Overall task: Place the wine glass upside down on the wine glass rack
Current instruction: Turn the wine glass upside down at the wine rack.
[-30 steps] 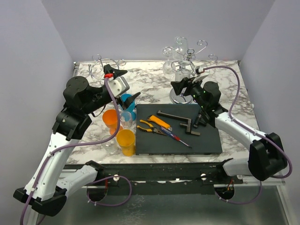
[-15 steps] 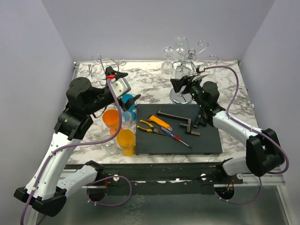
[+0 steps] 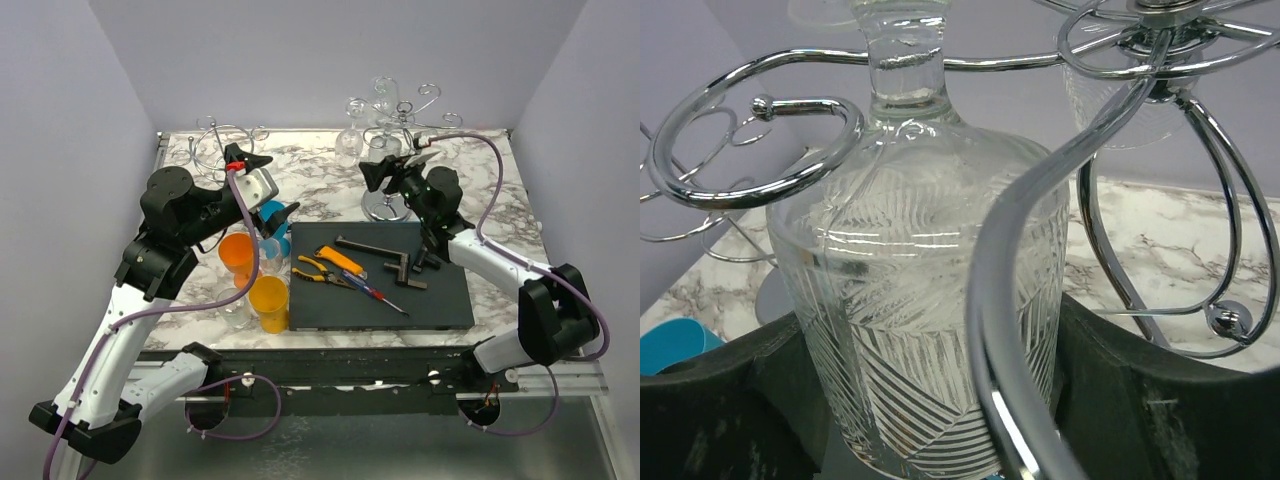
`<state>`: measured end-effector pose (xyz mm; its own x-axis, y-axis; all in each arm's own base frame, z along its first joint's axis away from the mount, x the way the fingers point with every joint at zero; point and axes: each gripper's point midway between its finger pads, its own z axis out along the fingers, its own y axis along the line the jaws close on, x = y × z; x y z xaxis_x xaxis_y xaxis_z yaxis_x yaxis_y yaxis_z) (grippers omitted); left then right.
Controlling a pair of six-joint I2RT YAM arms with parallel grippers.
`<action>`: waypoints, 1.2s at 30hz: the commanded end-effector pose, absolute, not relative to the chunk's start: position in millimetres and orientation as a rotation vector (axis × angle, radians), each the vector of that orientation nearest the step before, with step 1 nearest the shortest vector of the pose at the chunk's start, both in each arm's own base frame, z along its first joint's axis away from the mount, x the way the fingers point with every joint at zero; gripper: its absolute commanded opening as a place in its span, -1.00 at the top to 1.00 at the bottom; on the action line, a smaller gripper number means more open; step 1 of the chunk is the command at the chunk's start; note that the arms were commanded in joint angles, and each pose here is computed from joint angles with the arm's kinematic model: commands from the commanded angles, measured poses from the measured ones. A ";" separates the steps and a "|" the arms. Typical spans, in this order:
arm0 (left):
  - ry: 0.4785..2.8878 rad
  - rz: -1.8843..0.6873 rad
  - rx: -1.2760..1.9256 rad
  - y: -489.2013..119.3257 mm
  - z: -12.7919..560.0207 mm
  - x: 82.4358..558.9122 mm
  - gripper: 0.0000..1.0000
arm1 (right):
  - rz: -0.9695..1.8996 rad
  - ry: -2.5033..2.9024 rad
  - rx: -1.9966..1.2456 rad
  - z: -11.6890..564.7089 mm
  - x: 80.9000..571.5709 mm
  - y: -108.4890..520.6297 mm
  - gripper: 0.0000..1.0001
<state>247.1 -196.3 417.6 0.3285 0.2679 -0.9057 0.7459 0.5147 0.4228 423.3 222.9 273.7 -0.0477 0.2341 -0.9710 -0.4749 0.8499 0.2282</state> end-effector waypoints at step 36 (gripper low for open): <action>1.208 -0.402 1.048 -194.9 419.7 237.0 -0.97 | 0.354 1.309 0.038 317.6 426.0 226.8 0.99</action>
